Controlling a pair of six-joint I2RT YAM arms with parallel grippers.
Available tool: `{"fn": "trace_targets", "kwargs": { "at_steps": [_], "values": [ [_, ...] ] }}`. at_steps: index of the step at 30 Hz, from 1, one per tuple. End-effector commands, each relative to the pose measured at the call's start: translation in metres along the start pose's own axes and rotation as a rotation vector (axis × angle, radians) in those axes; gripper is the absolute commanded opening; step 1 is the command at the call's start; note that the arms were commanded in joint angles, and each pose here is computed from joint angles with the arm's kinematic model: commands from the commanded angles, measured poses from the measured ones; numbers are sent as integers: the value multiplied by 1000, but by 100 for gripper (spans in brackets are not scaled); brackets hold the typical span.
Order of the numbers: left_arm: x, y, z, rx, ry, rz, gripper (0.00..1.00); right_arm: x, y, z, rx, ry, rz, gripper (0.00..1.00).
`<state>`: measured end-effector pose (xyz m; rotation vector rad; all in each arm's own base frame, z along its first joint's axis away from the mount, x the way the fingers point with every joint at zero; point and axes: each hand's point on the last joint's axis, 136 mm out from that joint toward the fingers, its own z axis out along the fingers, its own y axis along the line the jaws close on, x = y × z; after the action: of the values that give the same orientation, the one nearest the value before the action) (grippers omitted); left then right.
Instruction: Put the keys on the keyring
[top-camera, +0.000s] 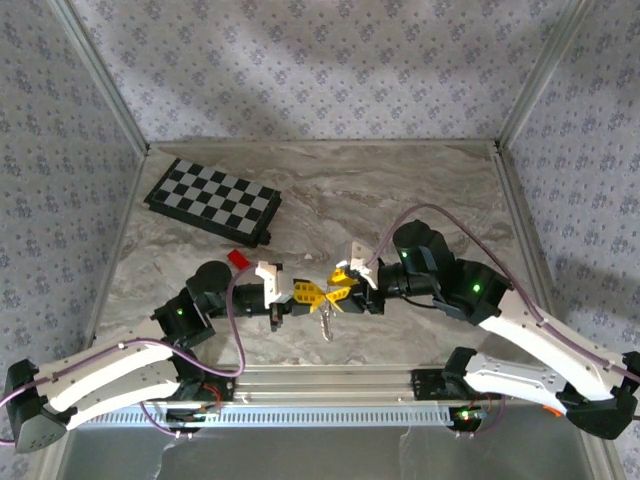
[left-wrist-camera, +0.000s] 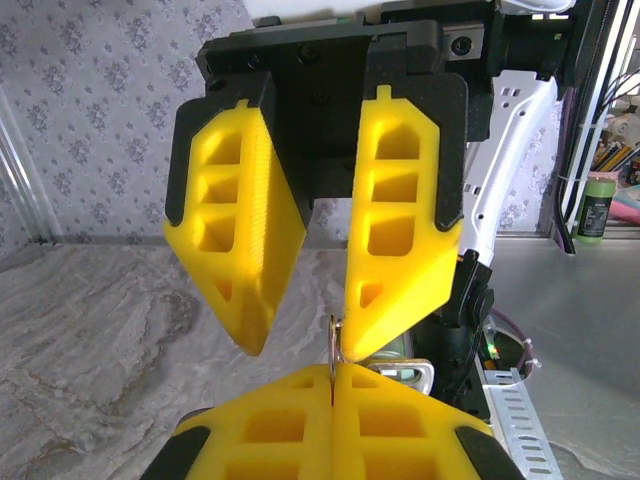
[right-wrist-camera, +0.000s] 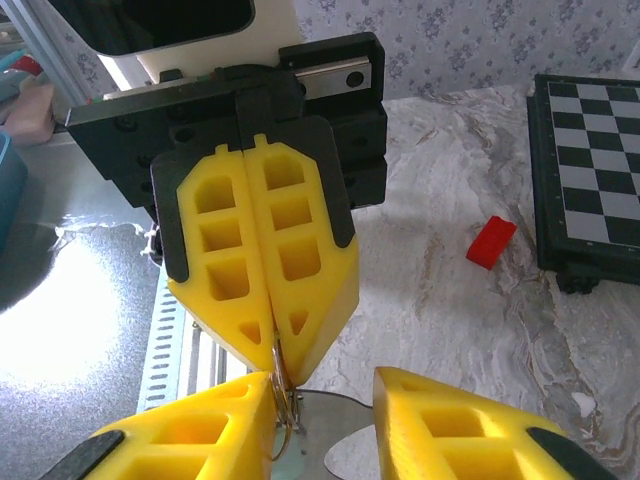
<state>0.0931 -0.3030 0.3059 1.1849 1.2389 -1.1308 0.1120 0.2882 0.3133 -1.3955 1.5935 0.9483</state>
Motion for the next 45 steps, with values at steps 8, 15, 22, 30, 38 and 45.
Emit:
{"fn": "trace_targets", "kwargs": {
  "at_steps": [8, 15, 22, 30, 38, 45],
  "values": [
    [-25, -8, -1, 35, -74, 31, 0, -5, 10, -2, -69, -46, -15, 27],
    [-27, -7, 0, 34, -75, 32, 0, -5, 18, -4, -94, -66, -36, 33],
    [-29, -7, -1, 32, -80, 33, 0, -1, 14, -7, -60, -68, -36, 31],
    [-31, -9, 0, 40, -88, 35, 0, 5, 10, -3, -45, -54, -26, 23],
    [-33, -11, -1, 46, -90, 37, 0, 13, 7, -1, -33, -40, -4, 19],
    [-31, -13, 0, 54, -93, 36, 0, 8, 5, 3, -34, -75, 3, 25]
  ]
}}
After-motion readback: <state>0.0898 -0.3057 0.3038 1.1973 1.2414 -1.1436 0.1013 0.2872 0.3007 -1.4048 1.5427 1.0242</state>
